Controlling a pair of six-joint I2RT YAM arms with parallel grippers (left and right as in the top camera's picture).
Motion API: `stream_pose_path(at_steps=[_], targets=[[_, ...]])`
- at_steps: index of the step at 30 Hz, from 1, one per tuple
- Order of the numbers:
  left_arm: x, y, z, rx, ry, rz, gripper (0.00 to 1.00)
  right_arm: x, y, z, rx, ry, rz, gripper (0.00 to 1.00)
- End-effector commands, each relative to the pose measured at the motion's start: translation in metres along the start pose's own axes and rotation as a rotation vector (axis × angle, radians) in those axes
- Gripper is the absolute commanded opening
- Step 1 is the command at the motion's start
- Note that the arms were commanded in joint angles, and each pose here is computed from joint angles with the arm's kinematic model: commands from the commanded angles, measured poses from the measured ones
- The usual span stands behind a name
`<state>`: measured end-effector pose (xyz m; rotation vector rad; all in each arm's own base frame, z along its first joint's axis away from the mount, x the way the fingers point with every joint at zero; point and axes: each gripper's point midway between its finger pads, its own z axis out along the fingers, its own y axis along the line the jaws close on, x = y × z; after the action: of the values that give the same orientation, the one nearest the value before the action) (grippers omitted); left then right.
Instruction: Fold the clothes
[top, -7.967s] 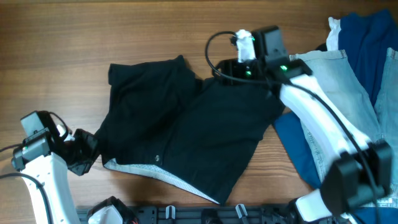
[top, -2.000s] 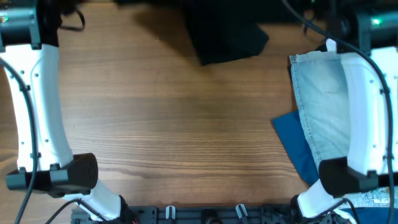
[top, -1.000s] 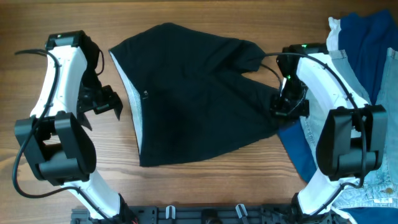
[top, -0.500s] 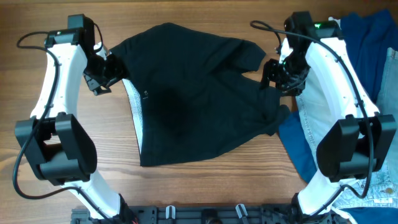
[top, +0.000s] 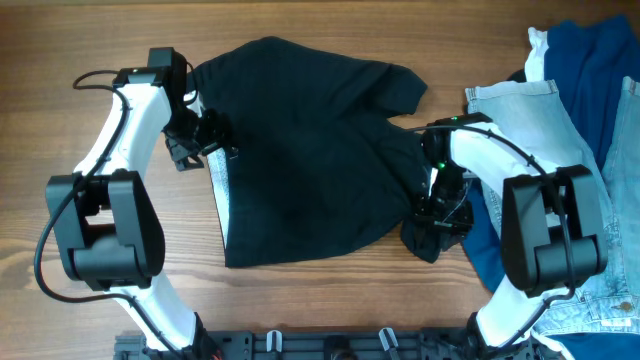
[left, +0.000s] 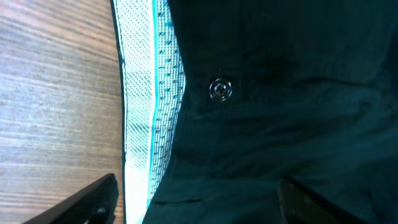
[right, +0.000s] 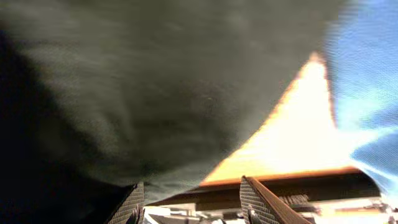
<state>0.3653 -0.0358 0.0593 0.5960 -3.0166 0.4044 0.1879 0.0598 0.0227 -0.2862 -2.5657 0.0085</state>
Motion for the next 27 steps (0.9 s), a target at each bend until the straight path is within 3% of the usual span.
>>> stream_pose_path(at_steps=[1, 7, 18, 21, 23, 27], targets=[[-0.002, -0.001, 0.011, 0.017, -0.001, 0.005, 0.72, -0.021, -0.026, -0.035, 0.089, -0.13, 0.122, 0.51], [-0.008, -0.004, 0.045, 0.104, -0.059, 0.033, 0.67, -0.058, -0.022, -0.116, -0.029, -0.425, 0.149, 0.53], [-0.007, -0.028, 0.061, 0.233, -0.087, 0.092, 0.49, -0.059, -0.021, -0.12, -0.039, -0.444, 0.147, 0.55], [-0.008, -0.033, 0.059, 0.258, -0.092, 0.099, 0.29, -0.059, -0.021, -0.12, -0.039, -0.443, 0.147, 0.55], [-0.008, -0.032, 0.059, 0.258, -0.092, 0.099, 0.05, -0.059, -0.02, -0.12, -0.041, -0.443, 0.146, 0.55], [-0.009, -0.021, 0.051, 0.222, -0.098, 0.072, 0.04, -0.059, -0.02, -0.12, -0.041, -0.443, 0.145, 0.55]])
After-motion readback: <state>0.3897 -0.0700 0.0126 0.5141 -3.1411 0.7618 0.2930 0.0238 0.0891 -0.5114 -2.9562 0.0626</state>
